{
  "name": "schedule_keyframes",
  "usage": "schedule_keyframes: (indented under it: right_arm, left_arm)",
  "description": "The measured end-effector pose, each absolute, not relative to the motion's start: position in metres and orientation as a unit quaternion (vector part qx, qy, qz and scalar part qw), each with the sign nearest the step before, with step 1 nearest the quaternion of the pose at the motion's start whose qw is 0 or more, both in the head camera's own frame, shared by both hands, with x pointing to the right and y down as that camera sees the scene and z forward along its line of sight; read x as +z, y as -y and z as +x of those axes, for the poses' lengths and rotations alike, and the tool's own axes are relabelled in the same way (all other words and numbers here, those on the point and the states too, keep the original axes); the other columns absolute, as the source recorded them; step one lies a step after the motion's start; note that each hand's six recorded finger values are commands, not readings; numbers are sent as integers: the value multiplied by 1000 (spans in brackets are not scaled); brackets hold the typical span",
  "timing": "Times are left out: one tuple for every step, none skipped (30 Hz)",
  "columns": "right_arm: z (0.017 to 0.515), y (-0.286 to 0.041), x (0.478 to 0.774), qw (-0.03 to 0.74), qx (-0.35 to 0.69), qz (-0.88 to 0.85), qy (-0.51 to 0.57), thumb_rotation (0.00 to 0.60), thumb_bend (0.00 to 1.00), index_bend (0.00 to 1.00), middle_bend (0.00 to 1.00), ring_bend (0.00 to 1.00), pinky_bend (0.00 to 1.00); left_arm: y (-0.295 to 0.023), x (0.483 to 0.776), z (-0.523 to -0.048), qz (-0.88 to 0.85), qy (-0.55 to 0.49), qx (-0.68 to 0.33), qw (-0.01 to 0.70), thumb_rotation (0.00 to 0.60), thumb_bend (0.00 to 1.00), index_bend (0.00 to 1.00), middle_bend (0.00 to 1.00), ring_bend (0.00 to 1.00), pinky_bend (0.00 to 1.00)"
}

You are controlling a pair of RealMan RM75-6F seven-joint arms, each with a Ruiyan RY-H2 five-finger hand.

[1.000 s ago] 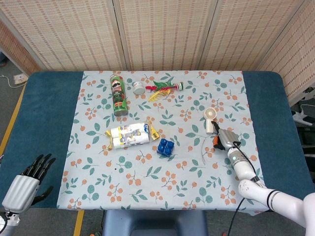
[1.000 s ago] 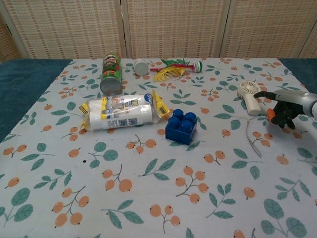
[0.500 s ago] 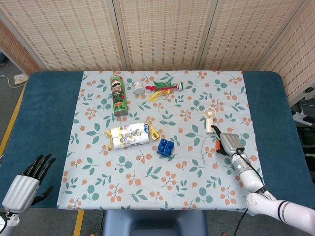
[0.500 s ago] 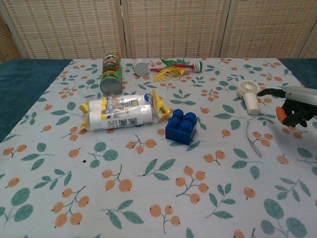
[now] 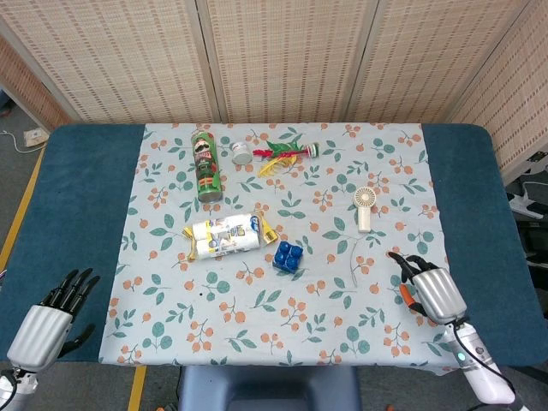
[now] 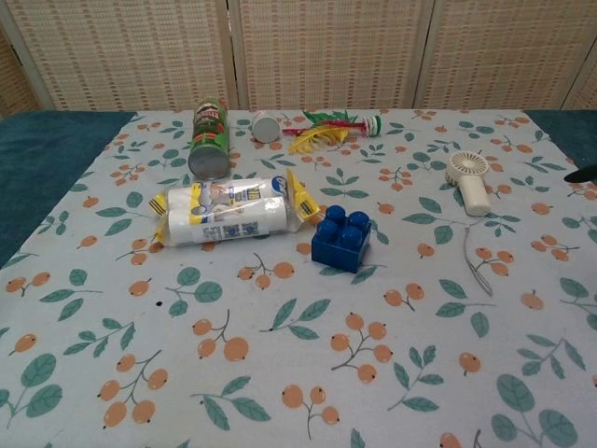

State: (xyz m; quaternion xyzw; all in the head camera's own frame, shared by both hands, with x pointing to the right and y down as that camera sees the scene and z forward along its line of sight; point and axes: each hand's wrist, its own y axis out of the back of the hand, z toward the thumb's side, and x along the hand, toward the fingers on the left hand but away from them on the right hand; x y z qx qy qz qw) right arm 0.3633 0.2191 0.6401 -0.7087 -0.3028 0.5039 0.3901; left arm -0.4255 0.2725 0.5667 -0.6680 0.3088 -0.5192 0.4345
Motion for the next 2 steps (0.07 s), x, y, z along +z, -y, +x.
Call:
schedule_keyframes:
  right_arm:
    - [364,-223,637,397,497,-710,302,600,368,108,350,144,402]
    - [364,-227,634,403,492,-711,300,600,363,100,313,143,394]
  left_arm:
    - [-272,568,-425,-668,-307,-519,436,600,279,33,0,0,318]
    - [-272,568,-424,-668,-305,-519,437,600,278,33,0,0,318]
